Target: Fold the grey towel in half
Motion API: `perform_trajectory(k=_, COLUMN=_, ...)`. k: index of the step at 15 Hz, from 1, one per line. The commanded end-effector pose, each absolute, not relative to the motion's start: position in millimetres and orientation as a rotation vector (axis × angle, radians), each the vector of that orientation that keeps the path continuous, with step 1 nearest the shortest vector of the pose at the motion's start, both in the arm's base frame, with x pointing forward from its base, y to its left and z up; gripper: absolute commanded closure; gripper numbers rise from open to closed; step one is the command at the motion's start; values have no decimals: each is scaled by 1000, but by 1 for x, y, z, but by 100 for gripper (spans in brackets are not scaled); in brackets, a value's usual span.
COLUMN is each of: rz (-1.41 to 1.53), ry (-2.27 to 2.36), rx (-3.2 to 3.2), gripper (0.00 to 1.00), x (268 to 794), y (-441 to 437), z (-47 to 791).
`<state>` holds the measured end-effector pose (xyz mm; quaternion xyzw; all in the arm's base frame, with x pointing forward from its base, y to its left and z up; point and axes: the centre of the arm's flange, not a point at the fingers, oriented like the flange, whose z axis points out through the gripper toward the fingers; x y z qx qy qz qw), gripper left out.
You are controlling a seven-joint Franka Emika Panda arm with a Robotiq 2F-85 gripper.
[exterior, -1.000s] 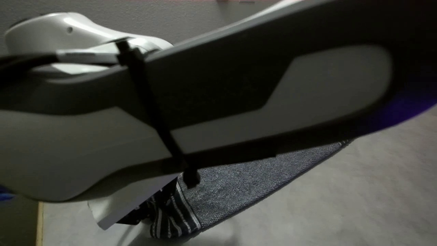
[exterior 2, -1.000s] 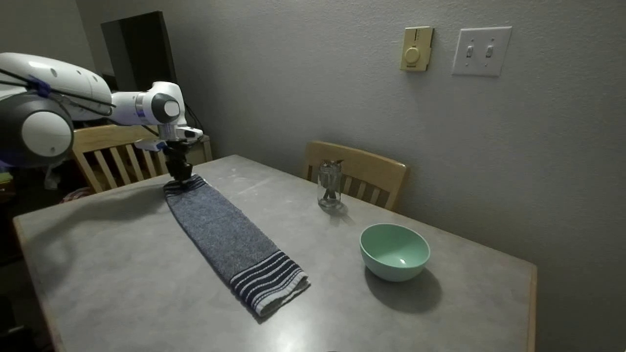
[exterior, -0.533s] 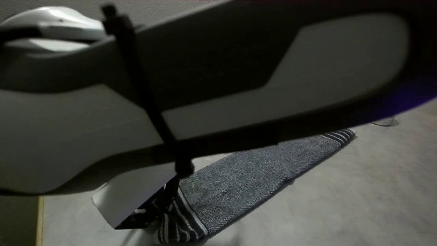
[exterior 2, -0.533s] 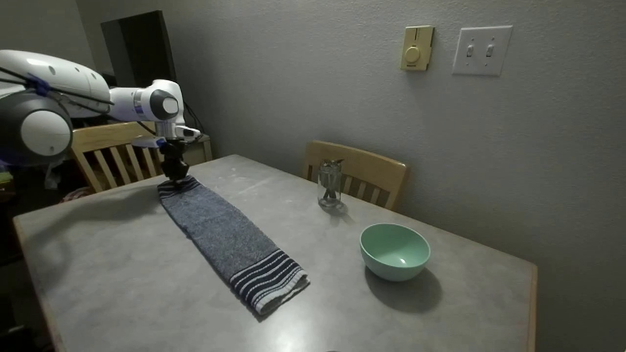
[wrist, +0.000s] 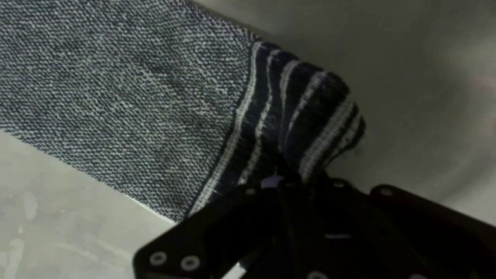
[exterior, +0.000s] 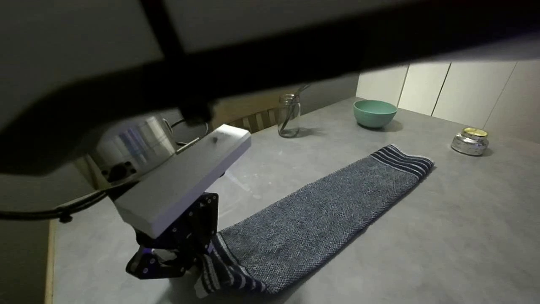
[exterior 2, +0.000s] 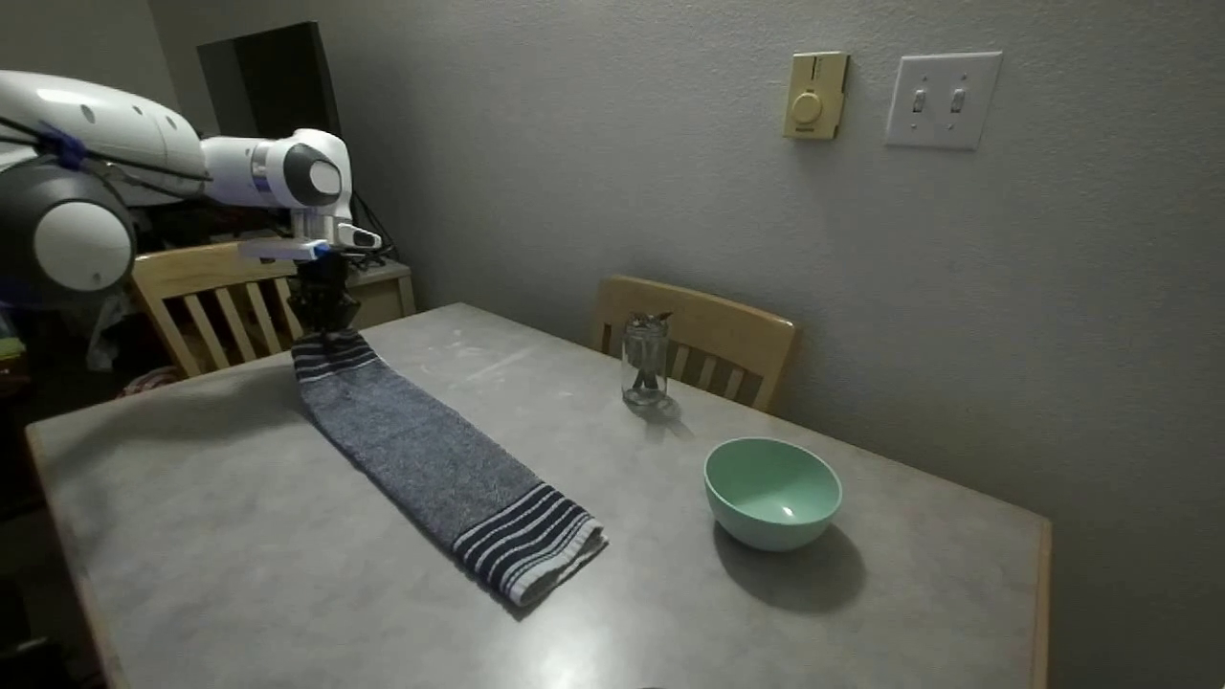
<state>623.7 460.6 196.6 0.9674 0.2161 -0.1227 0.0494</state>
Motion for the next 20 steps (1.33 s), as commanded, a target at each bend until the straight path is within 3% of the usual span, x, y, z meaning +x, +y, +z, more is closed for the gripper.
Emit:
perform_trajectory(k=1, rz=-467, ry=724, rx=2926, gripper=98, x=640, y=463, z=221)
perform_trajectory(k=20, rz=-305, ry=405, rx=2980, gripper=98, x=609, y=412, z=302)
